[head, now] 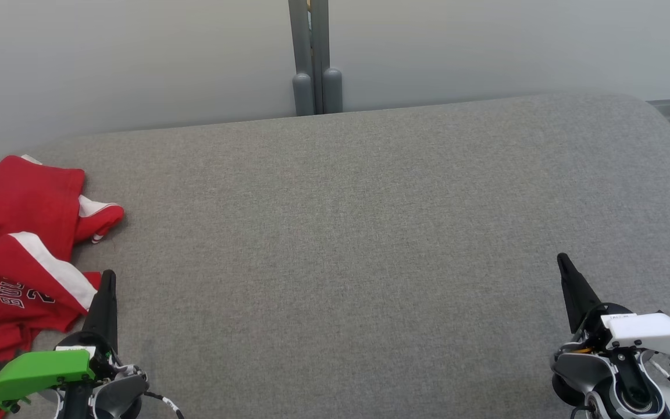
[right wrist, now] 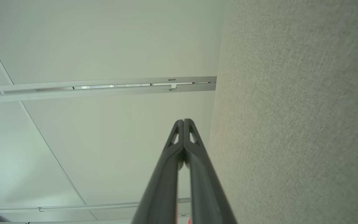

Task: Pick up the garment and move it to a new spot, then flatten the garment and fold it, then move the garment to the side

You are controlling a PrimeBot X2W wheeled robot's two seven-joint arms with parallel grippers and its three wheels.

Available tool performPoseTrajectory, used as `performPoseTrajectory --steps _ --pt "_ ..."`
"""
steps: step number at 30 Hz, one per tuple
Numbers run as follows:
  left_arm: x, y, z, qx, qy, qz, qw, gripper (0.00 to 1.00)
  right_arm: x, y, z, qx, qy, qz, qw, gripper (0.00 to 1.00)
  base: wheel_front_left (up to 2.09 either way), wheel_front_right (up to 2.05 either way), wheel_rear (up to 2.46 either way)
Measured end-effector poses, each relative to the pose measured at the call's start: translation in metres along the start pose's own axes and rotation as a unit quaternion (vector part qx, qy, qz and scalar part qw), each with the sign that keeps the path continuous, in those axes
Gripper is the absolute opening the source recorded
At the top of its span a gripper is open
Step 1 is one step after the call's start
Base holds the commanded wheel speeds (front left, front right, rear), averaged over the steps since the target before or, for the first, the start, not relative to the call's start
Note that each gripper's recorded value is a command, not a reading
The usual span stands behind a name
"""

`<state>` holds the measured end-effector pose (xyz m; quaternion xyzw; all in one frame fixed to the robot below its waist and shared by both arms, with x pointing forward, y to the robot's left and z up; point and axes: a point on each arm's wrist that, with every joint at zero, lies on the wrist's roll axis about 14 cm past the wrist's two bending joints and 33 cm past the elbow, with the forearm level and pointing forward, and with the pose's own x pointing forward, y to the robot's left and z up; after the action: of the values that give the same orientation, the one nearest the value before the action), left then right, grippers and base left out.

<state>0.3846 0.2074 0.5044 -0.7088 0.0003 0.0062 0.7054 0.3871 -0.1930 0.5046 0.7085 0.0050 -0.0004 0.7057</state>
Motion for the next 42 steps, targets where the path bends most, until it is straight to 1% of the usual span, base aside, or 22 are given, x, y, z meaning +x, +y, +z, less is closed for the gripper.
performPoseTrajectory --steps 42 --pt "0.0000 0.0000 -0.0001 0.000 0.000 0.000 1.000 0.00 0.0000 0.0000 0.0000 0.000 0.000 0.000 1.000 0.00 0.00 0.00 0.00"
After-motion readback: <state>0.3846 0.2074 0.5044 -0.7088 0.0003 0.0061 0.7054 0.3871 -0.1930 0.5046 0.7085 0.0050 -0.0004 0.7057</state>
